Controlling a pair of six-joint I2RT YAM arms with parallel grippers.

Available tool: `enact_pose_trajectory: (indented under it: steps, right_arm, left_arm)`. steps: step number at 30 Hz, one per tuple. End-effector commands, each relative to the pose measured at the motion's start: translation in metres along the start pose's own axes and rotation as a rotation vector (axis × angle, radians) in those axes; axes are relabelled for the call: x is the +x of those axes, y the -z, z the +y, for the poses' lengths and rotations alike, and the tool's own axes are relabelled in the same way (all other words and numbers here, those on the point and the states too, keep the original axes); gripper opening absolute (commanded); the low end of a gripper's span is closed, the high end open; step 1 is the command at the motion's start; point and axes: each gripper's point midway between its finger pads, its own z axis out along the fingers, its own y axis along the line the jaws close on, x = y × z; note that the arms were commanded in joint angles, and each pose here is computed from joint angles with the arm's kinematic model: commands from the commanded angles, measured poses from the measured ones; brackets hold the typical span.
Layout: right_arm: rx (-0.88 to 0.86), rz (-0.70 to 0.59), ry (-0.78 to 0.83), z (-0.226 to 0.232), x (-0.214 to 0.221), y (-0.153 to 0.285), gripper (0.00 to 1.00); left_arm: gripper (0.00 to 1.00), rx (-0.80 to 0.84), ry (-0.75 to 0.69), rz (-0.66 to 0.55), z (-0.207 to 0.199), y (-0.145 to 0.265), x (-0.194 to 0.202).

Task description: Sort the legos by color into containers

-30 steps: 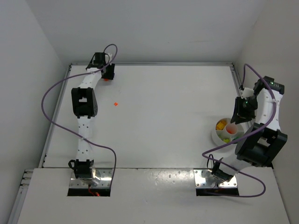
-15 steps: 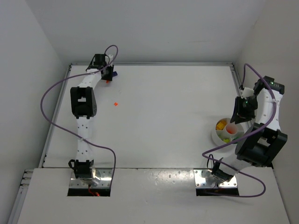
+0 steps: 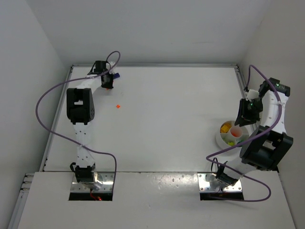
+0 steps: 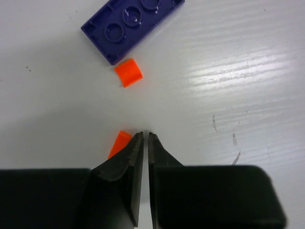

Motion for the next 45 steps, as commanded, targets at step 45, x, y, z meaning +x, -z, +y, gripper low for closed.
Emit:
enact_pose_trajectory:
  steps: [45]
  right_arm:
    - [-0.001, -0.059, 0.036, 0.005, -0.009, 0.014, 0.27]
  left_arm:
    - [0.42, -0.055, 0.063, 0.189, 0.04, -0.004, 0.05]
